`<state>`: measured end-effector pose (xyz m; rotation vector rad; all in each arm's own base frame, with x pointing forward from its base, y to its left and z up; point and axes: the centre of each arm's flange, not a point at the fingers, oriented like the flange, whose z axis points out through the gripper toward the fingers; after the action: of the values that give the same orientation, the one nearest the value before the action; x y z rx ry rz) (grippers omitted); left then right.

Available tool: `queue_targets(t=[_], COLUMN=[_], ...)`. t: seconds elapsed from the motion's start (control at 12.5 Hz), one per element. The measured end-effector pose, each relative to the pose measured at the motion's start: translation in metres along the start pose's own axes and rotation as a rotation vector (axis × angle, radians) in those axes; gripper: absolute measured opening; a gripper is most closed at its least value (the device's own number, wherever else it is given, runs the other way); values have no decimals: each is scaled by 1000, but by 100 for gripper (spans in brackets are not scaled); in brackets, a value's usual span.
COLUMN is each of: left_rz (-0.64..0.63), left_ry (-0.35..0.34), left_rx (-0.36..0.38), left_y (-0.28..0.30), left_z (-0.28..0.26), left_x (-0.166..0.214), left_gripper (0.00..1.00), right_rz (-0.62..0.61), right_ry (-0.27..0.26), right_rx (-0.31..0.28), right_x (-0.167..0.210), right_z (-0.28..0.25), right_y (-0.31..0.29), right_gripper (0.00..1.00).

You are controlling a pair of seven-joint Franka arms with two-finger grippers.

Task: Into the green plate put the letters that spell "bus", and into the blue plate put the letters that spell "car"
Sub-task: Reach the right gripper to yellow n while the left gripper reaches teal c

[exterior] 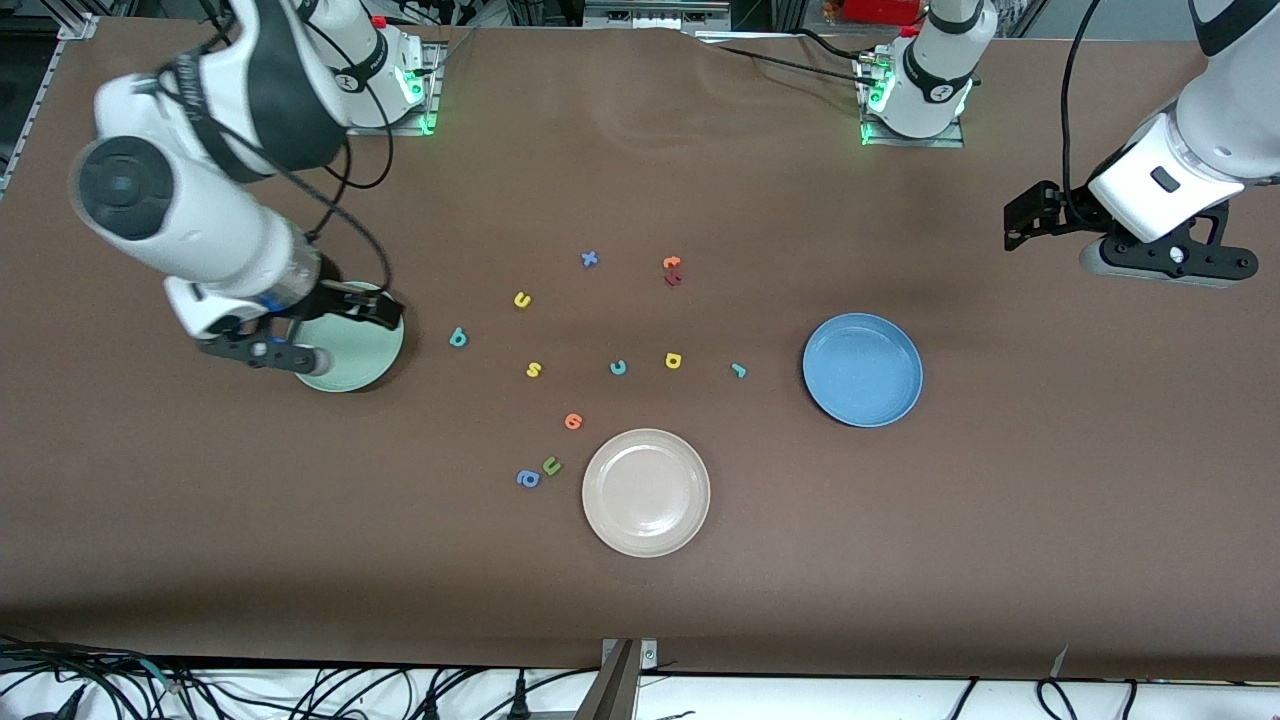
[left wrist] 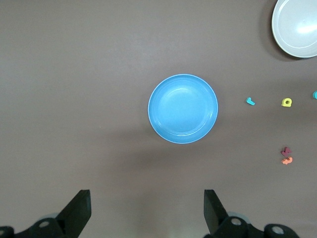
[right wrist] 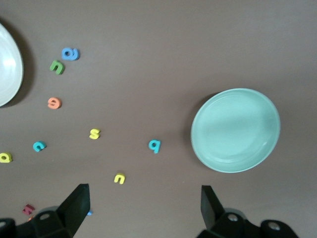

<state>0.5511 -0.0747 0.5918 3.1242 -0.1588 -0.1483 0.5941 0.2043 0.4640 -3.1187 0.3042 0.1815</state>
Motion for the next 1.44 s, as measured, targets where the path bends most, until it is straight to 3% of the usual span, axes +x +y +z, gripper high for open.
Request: queue_targets(t=[0.4, 0.72, 1.12, 1.44], left_rz=[10, 71, 236, 249], left_ry=[-2, -70, -175, -139], left_rx=[1, 6, -10, -66], left_y=[5, 37, 124, 180], left_z=[0, 13, 83, 170], left_x=[0, -4, 18, 61], left_gripper=[100, 100, 100, 100], right_rz=[62, 125, 194, 256], right_ry=[-20, -23, -18, -15], right_rx=[19, 38, 45, 66], right_x=[-42, -76, -106, -119], right_z=[105, 192, 261, 287], right_y=[-67, -79, -57, -71], right_gripper=[100, 100, 99, 99])
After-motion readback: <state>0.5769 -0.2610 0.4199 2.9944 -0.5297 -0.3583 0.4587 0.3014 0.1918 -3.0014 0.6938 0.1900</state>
